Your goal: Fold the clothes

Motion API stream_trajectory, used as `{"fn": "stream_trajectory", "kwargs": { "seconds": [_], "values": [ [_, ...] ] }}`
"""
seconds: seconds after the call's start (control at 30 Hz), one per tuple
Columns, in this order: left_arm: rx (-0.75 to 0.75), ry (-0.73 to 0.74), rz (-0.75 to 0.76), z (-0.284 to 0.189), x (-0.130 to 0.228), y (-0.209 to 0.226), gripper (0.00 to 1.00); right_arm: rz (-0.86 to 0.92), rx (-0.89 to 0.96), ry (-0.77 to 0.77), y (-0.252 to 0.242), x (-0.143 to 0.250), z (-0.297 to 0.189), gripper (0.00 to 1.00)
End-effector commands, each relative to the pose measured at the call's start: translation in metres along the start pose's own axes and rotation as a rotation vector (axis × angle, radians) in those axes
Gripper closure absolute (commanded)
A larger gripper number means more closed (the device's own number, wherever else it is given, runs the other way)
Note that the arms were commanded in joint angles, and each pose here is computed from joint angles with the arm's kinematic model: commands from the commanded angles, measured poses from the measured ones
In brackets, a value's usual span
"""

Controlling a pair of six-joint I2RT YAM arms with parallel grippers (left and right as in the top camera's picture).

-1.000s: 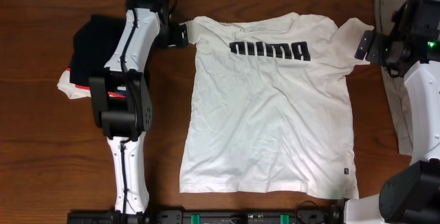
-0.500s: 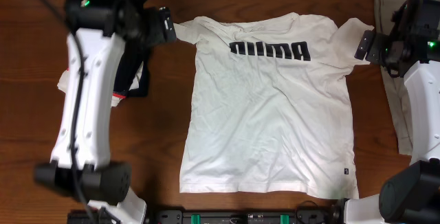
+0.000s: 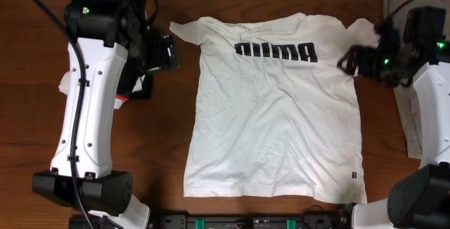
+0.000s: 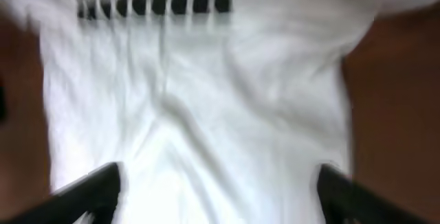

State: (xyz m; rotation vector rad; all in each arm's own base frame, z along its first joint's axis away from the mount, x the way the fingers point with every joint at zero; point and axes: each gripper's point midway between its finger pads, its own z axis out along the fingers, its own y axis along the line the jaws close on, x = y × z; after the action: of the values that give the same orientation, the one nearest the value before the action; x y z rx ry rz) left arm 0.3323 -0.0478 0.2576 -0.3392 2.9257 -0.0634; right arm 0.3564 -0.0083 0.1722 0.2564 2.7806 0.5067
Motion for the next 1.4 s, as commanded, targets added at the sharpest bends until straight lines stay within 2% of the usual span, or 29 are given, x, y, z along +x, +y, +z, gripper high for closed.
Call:
{"fn": "stream_trajectory", "kwargs": {
  "seconds": [0.0, 0.03, 0.1, 0.13, 0.37, 0.83, 1.1, 1.37],
  "values": [
    [-0.019, 0.025, 0.003, 0.007, 0.003, 0.003, 0.02, 0.063, 0.031, 0.133, -0.002, 0.035, 0.007, 0.59],
    [-0.020, 0.027, 0.003, 0.009, 0.003, 0.003, 0.02, 0.102, 0.066, 0.178, -0.008, 0.047, 0.010, 0.69],
    [-0.020, 0.027, 0.003, 0.012, 0.002, 0.002, 0.02, 0.160, 0.095, 0.272, -0.015, 0.076, 0.024, 0.97],
    [-0.020, 0.028, 0.003, 0.013, 0.001, 0.002, 0.02, 0.196, 0.107, 0.308, -0.019, 0.090, 0.031, 0.99],
    [-0.020, 0.027, 0.002, 0.013, 0.001, 0.002, 0.02, 0.402, 0.359, 0.394, -0.072, 0.151, 0.066, 0.99],
    [-0.020, 0.028, 0.002, 0.013, 0.001, 0.002, 0.02, 0.456, 0.492, 0.453, -0.105, 0.210, 0.090, 0.99],
    [-0.020, 0.028, 0.002, 0.013, 0.001, 0.002, 0.02, 0.478, 0.617, 0.366, -0.138, 0.222, 0.100, 0.99],
    [-0.020, 0.027, 0.002, 0.013, 0.001, 0.002, 0.02, 0.594, 0.671, 0.263, -0.176, 0.203, 0.086, 0.99]
  ]
}}
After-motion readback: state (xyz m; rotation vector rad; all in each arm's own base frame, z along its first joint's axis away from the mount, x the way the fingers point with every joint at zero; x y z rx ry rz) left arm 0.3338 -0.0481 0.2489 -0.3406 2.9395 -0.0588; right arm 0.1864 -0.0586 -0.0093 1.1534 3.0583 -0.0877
